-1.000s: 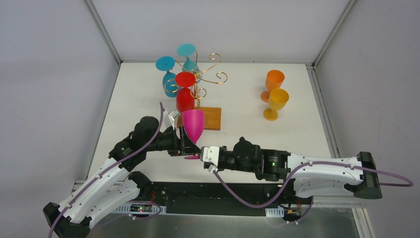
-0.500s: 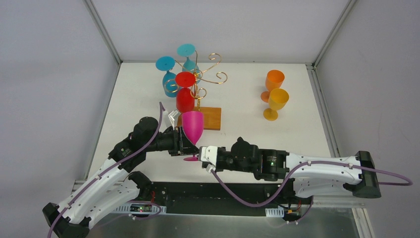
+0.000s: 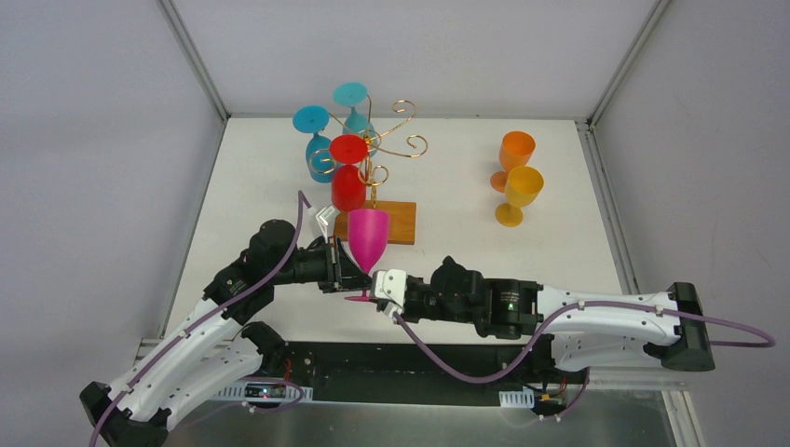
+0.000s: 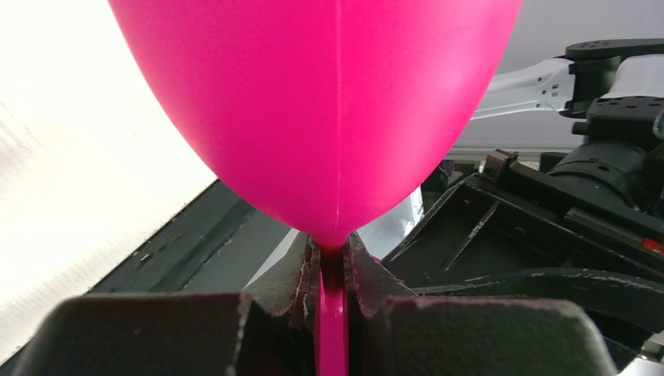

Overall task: Take the wine glass off the wine glass rack
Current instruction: Place the wine glass at the center of the board.

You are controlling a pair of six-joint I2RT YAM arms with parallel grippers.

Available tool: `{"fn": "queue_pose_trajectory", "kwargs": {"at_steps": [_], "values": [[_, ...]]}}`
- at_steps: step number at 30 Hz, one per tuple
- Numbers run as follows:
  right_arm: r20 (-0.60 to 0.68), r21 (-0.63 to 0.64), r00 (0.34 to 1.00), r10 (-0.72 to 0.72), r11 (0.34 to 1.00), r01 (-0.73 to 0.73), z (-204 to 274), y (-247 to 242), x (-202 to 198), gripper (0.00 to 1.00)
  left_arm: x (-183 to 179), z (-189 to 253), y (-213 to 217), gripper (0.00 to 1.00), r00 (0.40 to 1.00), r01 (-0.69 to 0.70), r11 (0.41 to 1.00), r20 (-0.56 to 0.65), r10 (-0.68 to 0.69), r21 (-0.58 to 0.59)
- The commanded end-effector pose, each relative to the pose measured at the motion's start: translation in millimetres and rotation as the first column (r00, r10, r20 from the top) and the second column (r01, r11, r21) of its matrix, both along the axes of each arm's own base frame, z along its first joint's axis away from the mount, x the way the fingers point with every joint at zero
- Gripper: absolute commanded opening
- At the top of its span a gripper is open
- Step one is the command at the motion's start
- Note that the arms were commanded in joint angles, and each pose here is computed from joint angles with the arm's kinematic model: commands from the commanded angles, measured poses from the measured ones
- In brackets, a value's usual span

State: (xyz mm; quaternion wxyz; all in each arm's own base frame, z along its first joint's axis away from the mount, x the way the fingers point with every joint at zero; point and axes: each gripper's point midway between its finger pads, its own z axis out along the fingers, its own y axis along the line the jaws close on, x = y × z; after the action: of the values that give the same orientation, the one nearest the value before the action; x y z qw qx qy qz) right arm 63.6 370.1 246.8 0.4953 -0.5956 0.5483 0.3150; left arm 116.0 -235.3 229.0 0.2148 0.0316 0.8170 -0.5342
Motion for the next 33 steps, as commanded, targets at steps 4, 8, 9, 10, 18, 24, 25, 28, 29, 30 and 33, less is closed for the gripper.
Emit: {"fn": "queue_pose_trajectory", "kwargs": {"at_steps": [4,8,9,10,18,24,25,28,29,30,33], "values": [[-0.090,0.085,0.994,-0.063,0.994,0.070,39,-13,-2,0.30,-9,-11,-1,0.00,0.997,0.073,0.997,0.018,-0.073,0.015],[-0.131,0.086,0.983,-0.126,0.987,0.138,46,-29,3,0.38,-14,-21,-3,0.00,0.992,0.127,0.991,-0.003,-0.127,0.031],[-0.137,0.089,0.979,-0.154,0.982,0.167,50,-35,7,0.39,-16,-23,-4,0.00,0.989,0.149,0.988,-0.010,-0.149,0.032],[-0.145,0.083,0.973,-0.179,0.978,0.193,51,-39,10,0.40,-18,-25,-6,0.00,0.985,0.170,0.985,-0.017,-0.170,0.033],[-0.242,0.051,0.888,-0.390,0.909,0.413,74,-72,43,0.49,-33,-28,-11,0.00,0.952,0.305,0.952,-0.044,-0.304,0.016],[-0.370,-0.022,0.814,-0.448,0.880,0.475,78,-88,63,0.49,-43,-23,-10,0.00,0.931,0.365,0.931,-0.026,-0.365,-0.012],[-0.389,-0.031,0.803,-0.451,0.878,0.477,79,-90,65,0.50,-45,-21,-10,0.00,0.927,0.374,0.927,-0.021,-0.375,-0.017],[-0.457,-0.054,0.765,-0.454,0.872,0.486,82,-95,73,0.51,-53,-16,-10,0.00,0.910,0.414,0.909,-0.005,-0.415,-0.036],[-0.487,-0.059,0.752,-0.445,0.875,0.480,82,-95,74,0.50,-56,-14,-10,0.00,0.904,0.428,0.903,-0.003,-0.429,-0.041],[-0.521,-0.059,0.754,-0.401,0.898,0.436,83,-93,69,0.51,-60,-12,-10,0.00,0.897,0.442,0.896,0.001,-0.443,-0.046],[-0.610,-0.054,0.709,-0.353,0.912,0.407,87,-92,67,0.51,-69,-8,-11,0.00,0.878,0.479,0.876,0.015,-0.479,-0.055]]}}
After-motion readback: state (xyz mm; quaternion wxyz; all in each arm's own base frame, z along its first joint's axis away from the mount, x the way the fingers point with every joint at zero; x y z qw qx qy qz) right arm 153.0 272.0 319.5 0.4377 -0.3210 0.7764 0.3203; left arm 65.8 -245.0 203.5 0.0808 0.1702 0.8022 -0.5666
